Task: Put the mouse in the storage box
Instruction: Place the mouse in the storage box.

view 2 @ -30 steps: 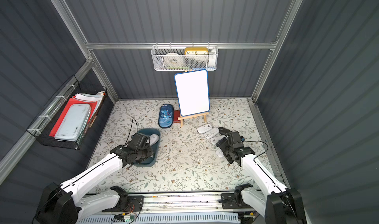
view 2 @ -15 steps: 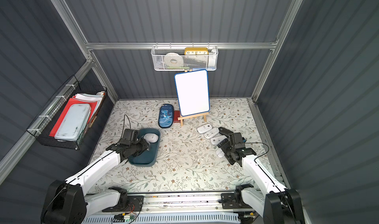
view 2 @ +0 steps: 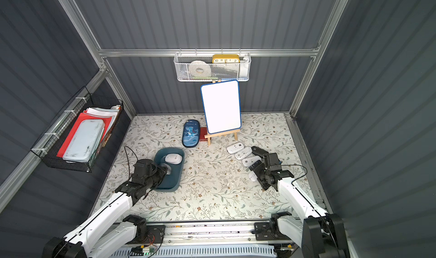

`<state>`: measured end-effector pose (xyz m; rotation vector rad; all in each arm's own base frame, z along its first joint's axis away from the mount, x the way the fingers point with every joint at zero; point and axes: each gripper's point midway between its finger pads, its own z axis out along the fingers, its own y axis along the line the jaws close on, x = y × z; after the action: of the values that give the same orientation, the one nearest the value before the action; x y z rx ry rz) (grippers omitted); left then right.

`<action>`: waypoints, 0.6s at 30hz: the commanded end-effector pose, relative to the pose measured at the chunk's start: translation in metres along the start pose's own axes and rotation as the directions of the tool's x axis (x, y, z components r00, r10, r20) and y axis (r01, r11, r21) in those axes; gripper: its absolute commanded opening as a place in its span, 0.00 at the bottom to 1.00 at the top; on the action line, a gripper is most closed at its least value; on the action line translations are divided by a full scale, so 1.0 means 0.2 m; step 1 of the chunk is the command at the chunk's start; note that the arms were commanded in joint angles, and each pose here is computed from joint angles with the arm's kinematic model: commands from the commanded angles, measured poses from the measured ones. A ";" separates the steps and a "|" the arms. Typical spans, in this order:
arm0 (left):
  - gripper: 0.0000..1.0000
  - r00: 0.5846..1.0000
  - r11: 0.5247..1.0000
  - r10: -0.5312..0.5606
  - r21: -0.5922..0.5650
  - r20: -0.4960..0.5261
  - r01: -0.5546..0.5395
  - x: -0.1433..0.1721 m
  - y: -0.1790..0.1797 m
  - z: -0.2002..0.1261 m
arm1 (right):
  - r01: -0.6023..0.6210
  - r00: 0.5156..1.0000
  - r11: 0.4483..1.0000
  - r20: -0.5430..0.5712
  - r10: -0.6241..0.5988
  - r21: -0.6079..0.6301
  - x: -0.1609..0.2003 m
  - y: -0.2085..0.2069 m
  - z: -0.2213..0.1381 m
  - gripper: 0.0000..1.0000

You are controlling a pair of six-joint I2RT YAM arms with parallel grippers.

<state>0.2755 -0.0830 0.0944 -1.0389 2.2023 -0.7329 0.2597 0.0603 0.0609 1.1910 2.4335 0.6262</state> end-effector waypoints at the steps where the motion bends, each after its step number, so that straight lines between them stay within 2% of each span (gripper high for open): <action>1: 0.19 0.996 0.996 -0.086 0.015 0.014 0.085 -0.03 -0.03 0.04 | -0.008 1.000 1.000 -0.010 0.008 0.002 0.01 -0.02 0.00 0.93; 6: 0.15 0.986 0.985 -0.166 0.047 -0.011 0.167 0.01 -0.01 0.10 | -0.005 1.000 1.000 -0.004 0.005 -0.005 -0.01 0.00 -0.02 0.93; 8: 0.16 0.982 0.981 -0.190 0.037 0.002 0.190 0.01 0.02 0.11 | -0.007 1.000 1.000 -0.004 0.007 -0.006 -0.01 0.00 -0.02 0.93; 11: 0.36 0.977 0.977 -0.213 0.036 0.008 0.212 0.01 0.04 0.12 | -0.006 1.000 1.000 -0.004 0.006 -0.006 -0.01 0.00 -0.03 0.93; 14: 0.46 0.978 0.977 -0.208 0.049 -0.010 0.208 0.02 0.03 0.12 | -0.010 1.000 1.000 0.000 0.010 -0.003 -0.01 -0.01 -0.03 0.93; 16: 0.55 0.978 0.976 -0.199 0.074 -0.067 0.203 0.07 -0.01 0.14 | -0.013 1.000 1.000 0.009 0.013 0.002 -0.03 -0.01 -0.03 0.93; 18: 0.57 0.980 0.980 -0.169 0.089 -0.102 0.179 0.09 -0.03 0.15 | -0.018 1.000 1.000 0.017 0.018 0.001 -0.04 -0.01 -0.04 0.93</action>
<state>0.2866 -0.0959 0.0692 -1.2345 2.1324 -0.8919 0.2601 0.0546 0.0636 1.2177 2.4125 0.6354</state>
